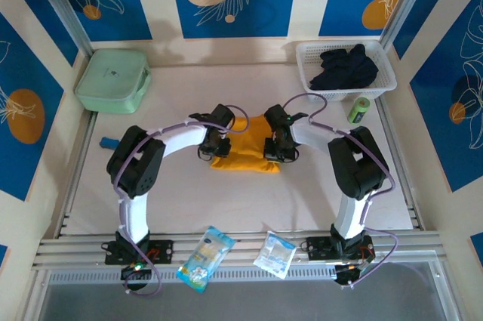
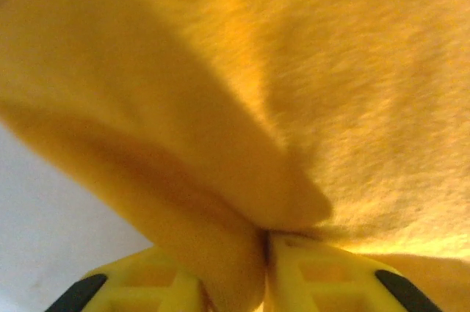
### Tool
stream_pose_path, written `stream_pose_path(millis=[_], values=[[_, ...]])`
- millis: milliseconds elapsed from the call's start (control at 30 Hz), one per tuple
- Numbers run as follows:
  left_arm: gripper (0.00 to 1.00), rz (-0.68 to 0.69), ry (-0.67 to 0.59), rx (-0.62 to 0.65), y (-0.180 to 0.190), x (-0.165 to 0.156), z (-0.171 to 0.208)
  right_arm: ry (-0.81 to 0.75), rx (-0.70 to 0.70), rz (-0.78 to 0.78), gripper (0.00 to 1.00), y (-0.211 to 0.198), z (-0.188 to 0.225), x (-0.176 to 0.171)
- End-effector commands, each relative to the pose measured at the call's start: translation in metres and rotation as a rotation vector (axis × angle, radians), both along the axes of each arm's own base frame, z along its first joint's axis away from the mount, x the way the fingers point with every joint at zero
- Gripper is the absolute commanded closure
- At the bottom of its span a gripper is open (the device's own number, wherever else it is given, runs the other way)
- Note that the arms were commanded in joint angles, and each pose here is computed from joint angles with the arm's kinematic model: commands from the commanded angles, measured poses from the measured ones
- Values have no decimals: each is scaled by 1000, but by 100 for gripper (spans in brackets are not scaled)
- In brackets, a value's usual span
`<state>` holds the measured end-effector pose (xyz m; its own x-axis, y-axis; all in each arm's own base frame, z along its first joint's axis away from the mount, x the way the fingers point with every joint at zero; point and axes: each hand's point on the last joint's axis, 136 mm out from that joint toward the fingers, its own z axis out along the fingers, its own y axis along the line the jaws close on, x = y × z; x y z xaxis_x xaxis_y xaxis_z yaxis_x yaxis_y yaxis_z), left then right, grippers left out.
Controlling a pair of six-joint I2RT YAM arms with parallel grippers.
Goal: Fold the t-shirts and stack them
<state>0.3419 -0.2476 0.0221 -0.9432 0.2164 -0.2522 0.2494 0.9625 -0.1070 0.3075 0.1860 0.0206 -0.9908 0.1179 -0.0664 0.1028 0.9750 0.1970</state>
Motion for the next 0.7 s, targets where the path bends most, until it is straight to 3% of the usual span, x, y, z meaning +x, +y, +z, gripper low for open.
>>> stream_pose_path(millis=[0, 200, 667], values=[[80, -5, -2, 103, 9, 11, -19, 27, 16, -1, 100, 2, -23, 14], [81, -13, -12, 192, 26, 55, -28, -13, 56, -5, 100, 6, -26, 67], [80, -37, -102, 221, 55, 212, -21, -87, 161, -88, 100, 17, -40, 209]])
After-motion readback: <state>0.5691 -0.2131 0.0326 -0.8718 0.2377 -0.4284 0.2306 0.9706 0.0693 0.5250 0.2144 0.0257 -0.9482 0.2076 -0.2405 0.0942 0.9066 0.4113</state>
